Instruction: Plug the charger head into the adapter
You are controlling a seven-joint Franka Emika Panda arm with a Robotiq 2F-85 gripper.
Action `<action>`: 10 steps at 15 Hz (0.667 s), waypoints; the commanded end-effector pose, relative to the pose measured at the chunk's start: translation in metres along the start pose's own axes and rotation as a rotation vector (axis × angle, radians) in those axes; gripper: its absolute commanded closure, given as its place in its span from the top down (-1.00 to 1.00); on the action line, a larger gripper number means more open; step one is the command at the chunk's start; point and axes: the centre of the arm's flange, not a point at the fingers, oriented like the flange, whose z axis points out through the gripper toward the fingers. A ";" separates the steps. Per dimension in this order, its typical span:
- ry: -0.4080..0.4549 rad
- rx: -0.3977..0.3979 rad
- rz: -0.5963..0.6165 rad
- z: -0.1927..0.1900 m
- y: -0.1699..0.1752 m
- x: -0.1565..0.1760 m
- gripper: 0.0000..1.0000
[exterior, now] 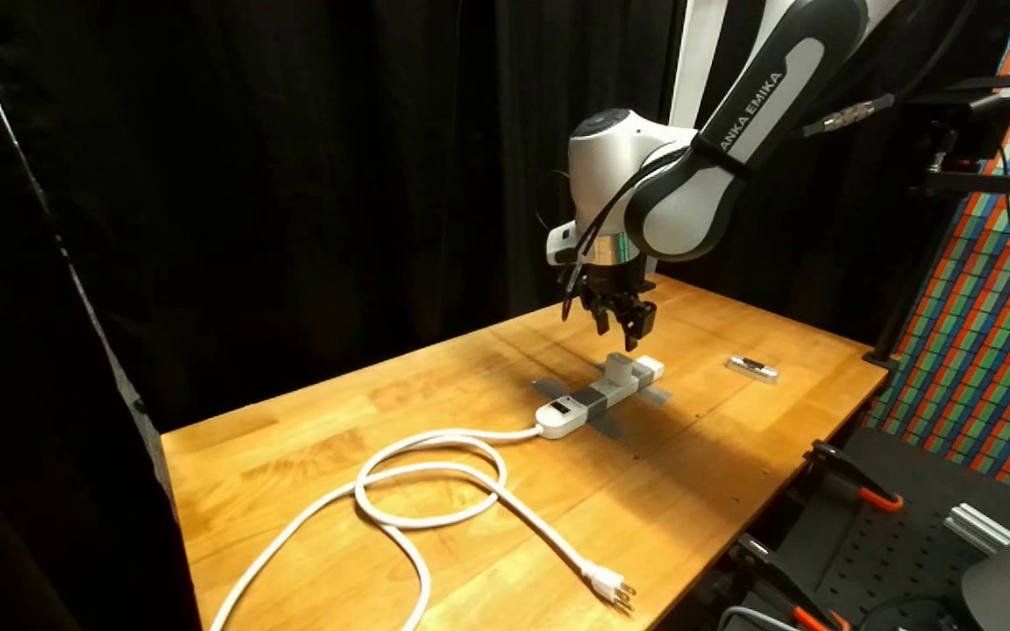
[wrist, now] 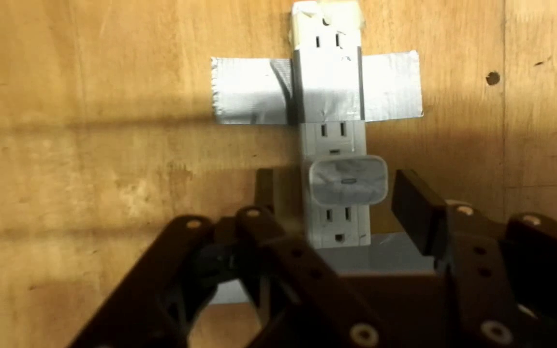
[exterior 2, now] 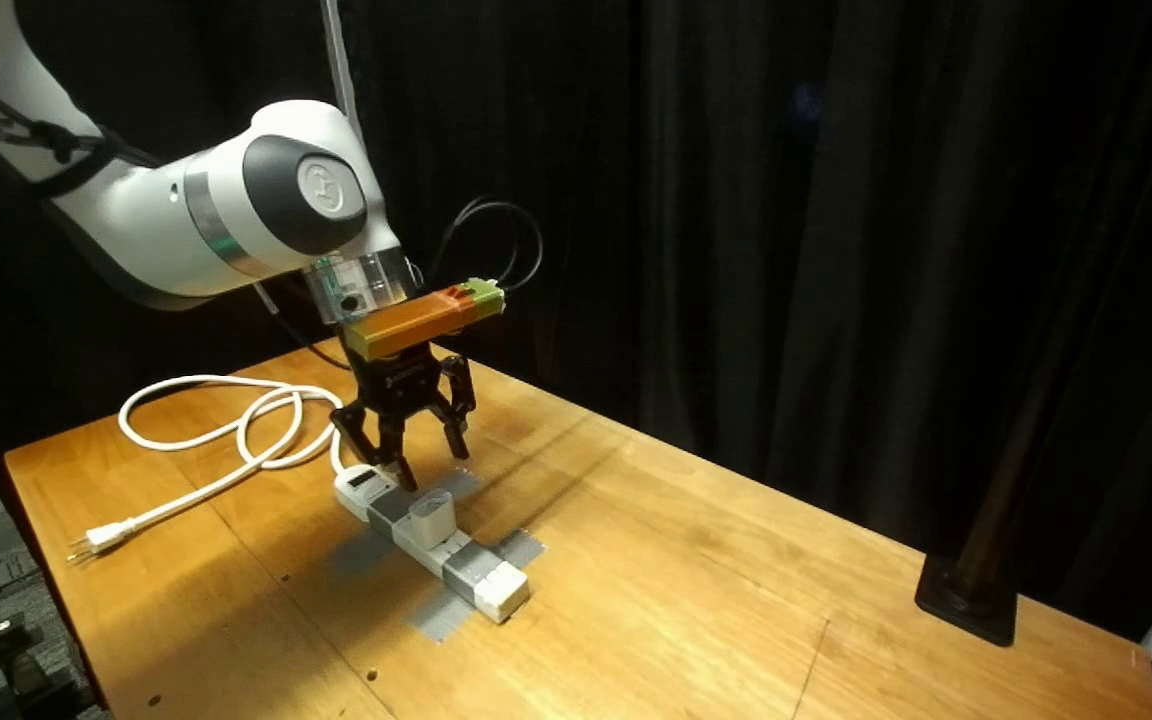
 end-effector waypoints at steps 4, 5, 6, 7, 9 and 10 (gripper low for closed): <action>-0.078 -0.142 0.104 -0.098 -0.005 -0.003 1.00; -0.097 -0.103 0.137 -0.103 -0.006 -0.005 1.00; -0.138 -0.052 0.156 -0.103 -0.009 -0.010 1.00; -0.102 -0.093 0.111 -0.087 0.002 -0.004 1.00; -0.136 -0.065 0.134 -0.094 -0.003 -0.010 1.00; -0.139 -0.061 0.138 -0.094 -0.004 -0.010 1.00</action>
